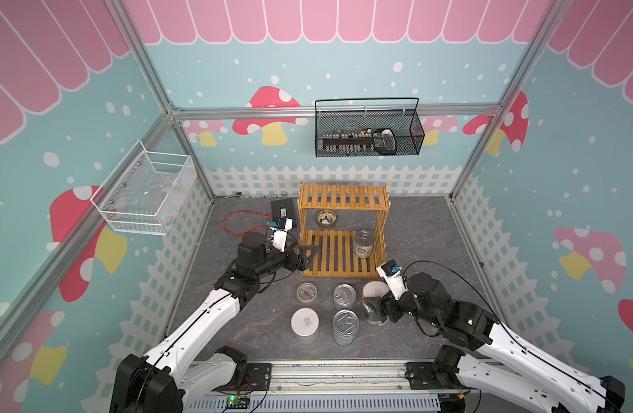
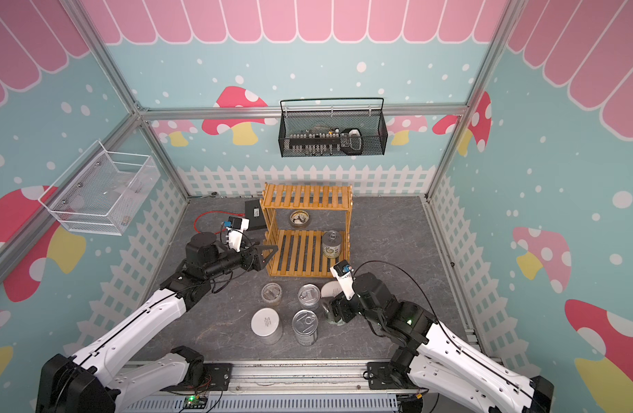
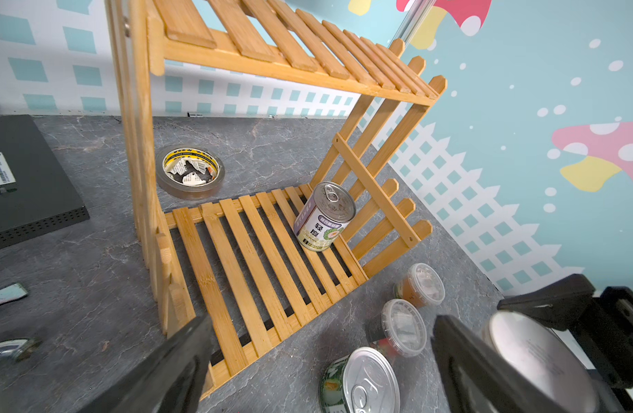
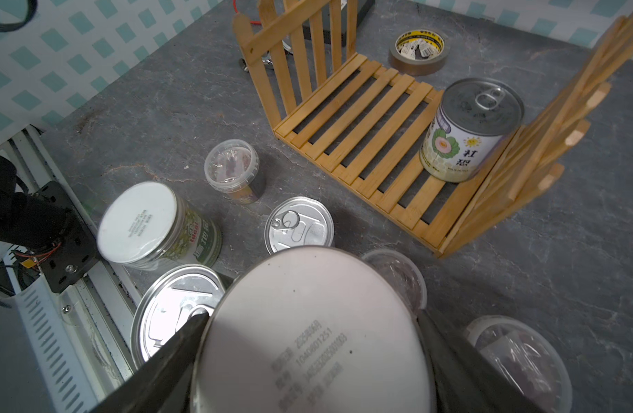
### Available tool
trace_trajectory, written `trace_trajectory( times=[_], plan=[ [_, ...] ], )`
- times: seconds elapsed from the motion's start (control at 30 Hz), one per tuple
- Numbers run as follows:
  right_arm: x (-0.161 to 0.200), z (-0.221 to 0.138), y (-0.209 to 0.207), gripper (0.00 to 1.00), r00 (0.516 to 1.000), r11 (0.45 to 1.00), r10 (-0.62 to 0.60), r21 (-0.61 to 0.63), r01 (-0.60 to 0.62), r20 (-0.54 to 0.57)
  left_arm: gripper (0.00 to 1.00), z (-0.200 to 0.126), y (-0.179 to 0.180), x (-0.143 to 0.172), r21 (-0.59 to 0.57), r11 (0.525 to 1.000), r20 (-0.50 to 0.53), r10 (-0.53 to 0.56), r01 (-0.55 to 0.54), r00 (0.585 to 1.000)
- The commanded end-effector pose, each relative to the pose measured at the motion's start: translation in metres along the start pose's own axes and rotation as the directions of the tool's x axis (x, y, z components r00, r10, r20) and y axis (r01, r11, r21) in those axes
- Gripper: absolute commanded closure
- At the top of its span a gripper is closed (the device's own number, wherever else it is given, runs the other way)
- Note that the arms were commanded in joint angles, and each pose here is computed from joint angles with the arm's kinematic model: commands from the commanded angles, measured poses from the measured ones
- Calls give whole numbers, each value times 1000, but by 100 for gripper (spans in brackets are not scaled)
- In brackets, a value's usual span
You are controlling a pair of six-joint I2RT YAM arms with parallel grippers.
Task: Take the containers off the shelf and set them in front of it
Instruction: Place the container at the center of the board.
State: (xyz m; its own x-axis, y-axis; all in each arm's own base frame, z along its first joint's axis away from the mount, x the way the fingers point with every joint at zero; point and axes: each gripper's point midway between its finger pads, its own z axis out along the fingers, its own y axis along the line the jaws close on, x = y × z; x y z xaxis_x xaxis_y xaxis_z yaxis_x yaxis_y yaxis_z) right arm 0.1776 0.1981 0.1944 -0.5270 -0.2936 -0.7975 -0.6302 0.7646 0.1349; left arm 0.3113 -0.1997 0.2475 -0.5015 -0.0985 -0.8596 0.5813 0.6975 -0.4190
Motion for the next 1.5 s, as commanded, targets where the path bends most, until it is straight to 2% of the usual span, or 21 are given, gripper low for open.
trace_trajectory(
  times=[0.0,0.13,0.33,0.47,0.7,0.97,1.07,1.37,1.47],
  plan=[
    [6,-2,-6,39,995,995,95,43,-95,16,1,-1,-5,-9,24,1000,24,20,-21,1000],
    [24,3,0,39,991,990,137,36,-136,-14,1,-1,-7,-10,35,999,24,19,-20,1000],
    [51,13,3,39,984,984,172,47,-170,-52,1,3,-32,-4,127,990,-1,58,-58,998],
    [65,20,-6,38,983,979,173,120,-163,-69,1,5,-32,-3,127,990,-5,60,-59,998],
    [78,27,-15,33,982,971,181,166,-170,-51,1,8,-44,1,161,985,-15,73,-70,997],
    [85,33,-14,25,983,974,179,148,-171,-43,1,11,-55,3,191,979,-24,84,-78,996],
    [84,31,-15,14,984,974,176,152,-169,-38,1,11,-58,2,199,976,-24,91,-84,996],
    [78,29,-15,1,987,976,158,159,-149,-43,1,14,-60,5,206,975,-31,96,-88,995],
    [79,28,-14,1,987,976,155,160,-145,-52,1,14,-59,5,205,975,-32,97,-89,995]
  ],
)
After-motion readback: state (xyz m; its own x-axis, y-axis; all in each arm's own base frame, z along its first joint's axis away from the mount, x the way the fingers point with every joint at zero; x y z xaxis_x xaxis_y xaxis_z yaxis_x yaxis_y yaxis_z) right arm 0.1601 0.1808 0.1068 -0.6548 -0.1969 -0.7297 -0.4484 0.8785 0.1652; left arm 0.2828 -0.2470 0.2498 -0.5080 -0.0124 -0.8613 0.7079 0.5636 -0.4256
